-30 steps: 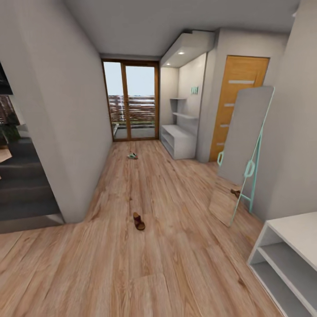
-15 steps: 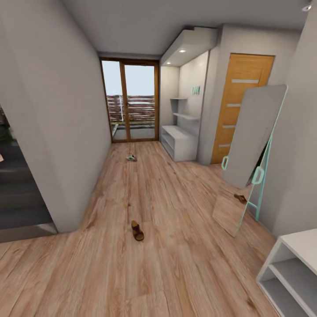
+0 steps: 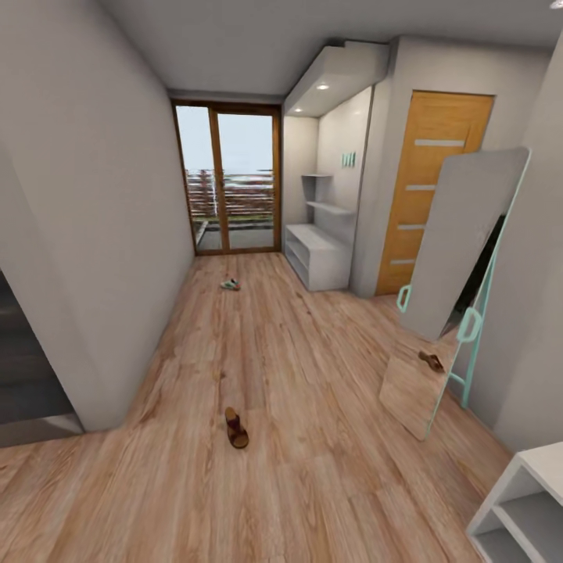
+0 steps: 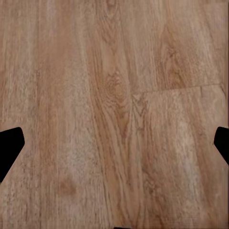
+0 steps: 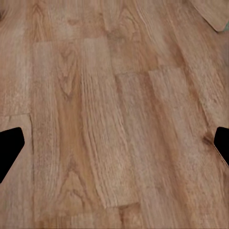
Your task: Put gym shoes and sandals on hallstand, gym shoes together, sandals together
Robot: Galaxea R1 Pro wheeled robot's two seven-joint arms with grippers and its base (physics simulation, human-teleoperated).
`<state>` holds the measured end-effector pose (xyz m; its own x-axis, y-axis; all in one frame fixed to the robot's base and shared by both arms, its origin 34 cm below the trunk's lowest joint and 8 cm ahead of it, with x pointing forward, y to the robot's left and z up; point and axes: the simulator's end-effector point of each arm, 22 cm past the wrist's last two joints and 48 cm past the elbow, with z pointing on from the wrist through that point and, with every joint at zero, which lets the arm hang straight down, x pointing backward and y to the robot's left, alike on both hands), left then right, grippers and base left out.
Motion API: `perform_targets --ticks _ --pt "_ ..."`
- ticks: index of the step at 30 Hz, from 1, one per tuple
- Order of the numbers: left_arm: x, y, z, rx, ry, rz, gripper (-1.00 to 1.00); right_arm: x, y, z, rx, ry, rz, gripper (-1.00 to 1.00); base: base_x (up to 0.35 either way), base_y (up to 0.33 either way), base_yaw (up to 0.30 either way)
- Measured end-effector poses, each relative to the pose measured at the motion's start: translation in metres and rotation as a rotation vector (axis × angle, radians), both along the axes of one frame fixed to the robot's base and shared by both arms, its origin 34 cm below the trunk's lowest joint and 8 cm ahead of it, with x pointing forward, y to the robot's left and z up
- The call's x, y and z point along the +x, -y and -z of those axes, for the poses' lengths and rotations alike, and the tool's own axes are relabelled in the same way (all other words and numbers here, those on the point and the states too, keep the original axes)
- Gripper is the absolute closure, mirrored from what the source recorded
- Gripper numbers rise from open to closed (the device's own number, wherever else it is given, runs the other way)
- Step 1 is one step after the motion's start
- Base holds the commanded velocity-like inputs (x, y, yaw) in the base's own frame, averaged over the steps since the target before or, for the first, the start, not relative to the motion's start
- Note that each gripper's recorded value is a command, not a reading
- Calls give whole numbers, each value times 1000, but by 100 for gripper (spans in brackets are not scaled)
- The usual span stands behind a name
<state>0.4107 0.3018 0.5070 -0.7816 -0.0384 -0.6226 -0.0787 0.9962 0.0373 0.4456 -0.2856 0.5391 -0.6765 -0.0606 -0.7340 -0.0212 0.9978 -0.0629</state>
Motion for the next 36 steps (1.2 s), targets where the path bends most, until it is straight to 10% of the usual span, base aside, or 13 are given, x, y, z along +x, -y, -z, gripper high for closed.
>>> perform_targets --ticks 36 --pt "0 -1 0 1 -1 -3 -100 0 -1 1 1 -2 -3 -100 291 -159 0"
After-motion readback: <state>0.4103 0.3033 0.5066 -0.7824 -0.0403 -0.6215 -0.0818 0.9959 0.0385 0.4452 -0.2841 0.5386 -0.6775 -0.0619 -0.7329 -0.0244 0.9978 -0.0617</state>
